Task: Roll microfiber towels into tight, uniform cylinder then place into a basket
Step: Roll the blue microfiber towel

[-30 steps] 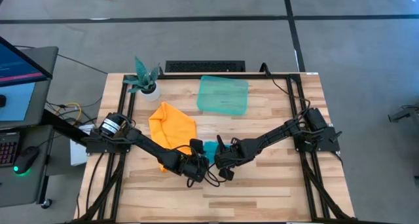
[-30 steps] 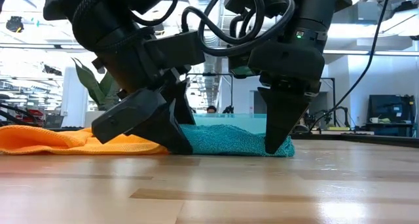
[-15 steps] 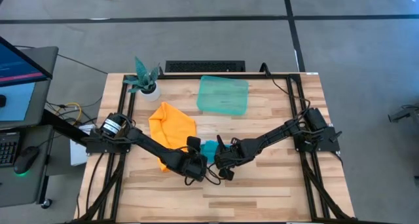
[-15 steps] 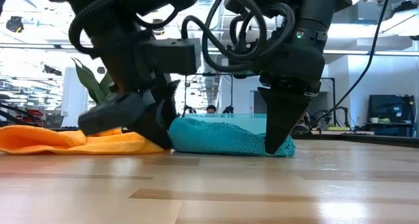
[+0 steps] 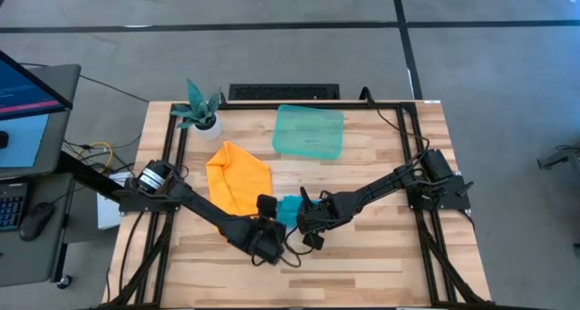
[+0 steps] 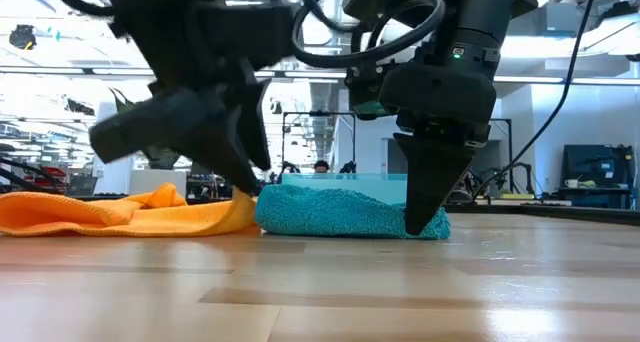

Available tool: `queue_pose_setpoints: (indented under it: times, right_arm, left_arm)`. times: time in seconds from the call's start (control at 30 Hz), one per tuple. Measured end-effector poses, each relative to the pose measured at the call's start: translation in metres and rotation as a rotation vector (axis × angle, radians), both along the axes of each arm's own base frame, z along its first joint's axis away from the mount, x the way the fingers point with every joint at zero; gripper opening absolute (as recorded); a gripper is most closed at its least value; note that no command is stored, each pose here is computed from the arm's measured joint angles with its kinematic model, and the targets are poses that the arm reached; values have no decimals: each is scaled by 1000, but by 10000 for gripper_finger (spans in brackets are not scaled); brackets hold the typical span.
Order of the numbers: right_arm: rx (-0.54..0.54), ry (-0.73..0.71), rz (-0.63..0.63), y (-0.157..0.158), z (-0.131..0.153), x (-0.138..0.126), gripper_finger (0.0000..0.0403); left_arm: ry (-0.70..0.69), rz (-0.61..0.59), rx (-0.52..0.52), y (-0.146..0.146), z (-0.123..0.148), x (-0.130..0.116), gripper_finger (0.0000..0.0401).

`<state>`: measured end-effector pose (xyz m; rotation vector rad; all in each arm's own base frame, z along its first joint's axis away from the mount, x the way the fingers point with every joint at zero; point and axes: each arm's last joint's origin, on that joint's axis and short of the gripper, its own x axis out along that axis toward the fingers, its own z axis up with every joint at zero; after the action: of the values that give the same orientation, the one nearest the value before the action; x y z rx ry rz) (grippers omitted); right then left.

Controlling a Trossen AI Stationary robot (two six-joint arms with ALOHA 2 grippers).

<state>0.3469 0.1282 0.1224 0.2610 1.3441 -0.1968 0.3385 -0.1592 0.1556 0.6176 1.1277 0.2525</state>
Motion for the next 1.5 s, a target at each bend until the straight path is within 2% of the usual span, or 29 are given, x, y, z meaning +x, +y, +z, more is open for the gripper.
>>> queue_pose_setpoints:
  times: [0.2, 0.33, 0.6, 0.97, 1.13, 1.37, 1.5]
  right_arm:
    - [0, 0, 0, 0, 0, 0, 27]
    - [0, -1, -1, 0, 0, 0, 30]
    - [1, 0, -1, 0, 0, 0, 26]
    - [3, 3, 0, 0, 0, 0, 24]
    - [7, 7, 12, 2, 0, -1, 27]
    - [34, 22, 63, 10, 4, -6, 22]
    - [49, 17, 96, 20, 9, -10, 23]
  left_arm:
    - [-85, -98, -33, -16, 7, 7, 155]
    - [-101, -137, -80, -15, 0, 17, 155]
    - [-15, -52, -25, 10, -37, 32, 155]
    - [10, 22, -66, 21, -40, 32, 152]
    - [43, 32, -122, 24, -42, 32, 116]
    - [94, -18, -182, 22, -41, 32, 14]
    - [107, -37, -193, 14, -34, 35, 16]
